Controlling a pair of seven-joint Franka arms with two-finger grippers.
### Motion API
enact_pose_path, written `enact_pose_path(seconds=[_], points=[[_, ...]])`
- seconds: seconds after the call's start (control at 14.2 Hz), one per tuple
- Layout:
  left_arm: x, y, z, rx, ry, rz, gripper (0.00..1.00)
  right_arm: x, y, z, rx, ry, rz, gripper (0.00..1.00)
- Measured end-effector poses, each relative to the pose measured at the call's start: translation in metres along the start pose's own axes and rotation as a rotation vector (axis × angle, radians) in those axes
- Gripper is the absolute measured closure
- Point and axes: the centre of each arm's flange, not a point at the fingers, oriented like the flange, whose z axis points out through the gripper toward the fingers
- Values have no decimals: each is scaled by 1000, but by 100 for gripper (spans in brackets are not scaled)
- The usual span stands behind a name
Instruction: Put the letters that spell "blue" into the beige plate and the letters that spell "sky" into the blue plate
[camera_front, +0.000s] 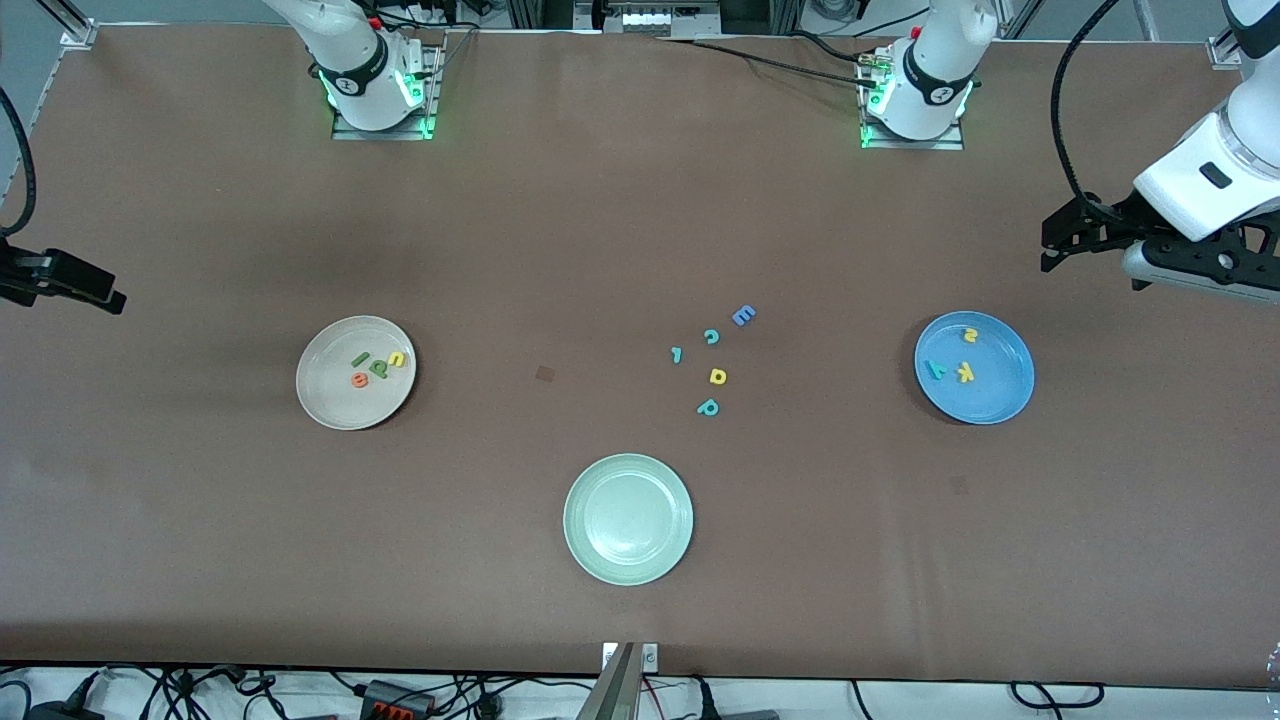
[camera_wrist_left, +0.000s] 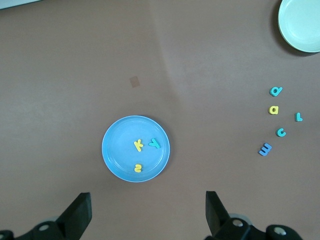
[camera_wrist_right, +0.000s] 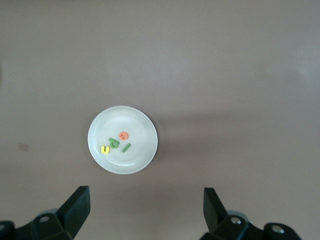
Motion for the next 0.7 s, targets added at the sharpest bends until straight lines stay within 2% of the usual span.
enact_pose_path(seconds=[0.42, 0.7], points=[[0, 0, 0, 0, 0, 0, 0, -35, -6, -3, -6, 1, -23, 0], [0, 0, 0, 0, 0, 0, 0, -36, -6, -4, -8, 12, -23, 0]])
